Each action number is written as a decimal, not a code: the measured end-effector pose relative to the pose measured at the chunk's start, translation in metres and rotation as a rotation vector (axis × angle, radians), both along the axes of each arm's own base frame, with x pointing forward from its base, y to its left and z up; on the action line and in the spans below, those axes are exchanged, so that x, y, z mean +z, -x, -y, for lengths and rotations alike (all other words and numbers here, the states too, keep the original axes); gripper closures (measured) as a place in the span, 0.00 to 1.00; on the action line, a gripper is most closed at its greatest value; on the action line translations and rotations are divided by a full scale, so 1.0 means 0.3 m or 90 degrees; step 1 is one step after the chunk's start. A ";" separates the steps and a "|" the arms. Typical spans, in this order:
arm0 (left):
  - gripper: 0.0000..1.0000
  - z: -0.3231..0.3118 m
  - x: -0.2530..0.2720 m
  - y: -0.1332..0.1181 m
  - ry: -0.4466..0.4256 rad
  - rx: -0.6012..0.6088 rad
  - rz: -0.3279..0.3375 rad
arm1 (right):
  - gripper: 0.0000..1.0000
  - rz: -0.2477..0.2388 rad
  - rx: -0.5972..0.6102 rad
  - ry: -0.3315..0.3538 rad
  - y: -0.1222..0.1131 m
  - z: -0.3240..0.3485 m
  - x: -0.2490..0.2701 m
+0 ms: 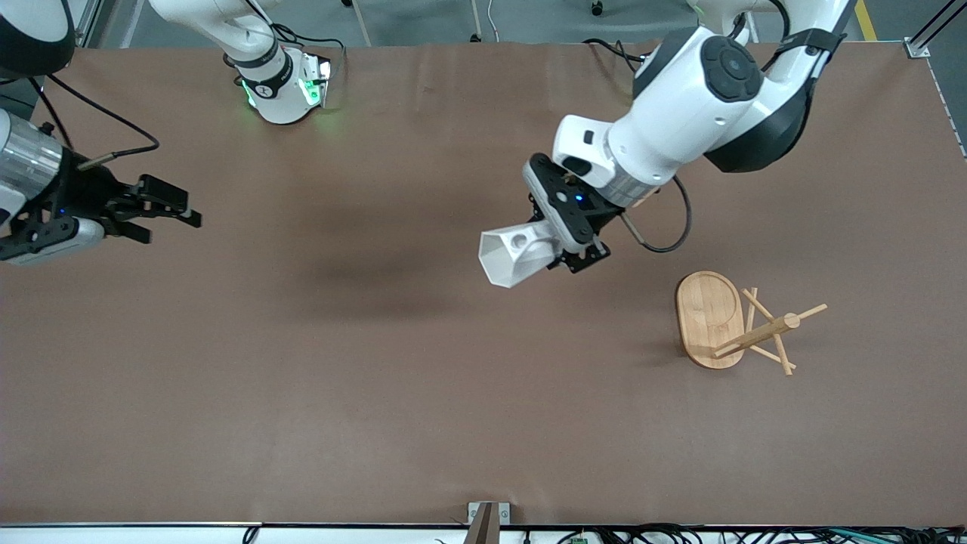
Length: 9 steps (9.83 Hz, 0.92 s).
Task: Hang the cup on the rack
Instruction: 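Carry the cup with the left gripper over the wooden rack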
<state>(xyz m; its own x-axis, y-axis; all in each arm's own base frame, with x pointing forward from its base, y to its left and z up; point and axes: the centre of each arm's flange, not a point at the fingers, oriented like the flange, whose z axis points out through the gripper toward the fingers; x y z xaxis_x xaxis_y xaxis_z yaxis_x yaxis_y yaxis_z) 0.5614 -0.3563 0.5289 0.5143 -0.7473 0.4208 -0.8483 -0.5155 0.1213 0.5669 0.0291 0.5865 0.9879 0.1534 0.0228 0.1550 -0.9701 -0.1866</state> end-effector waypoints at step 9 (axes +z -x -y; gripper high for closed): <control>0.30 -0.355 -0.151 -0.117 -0.037 0.235 -0.110 | 0.00 0.057 -0.097 0.094 0.000 0.293 0.175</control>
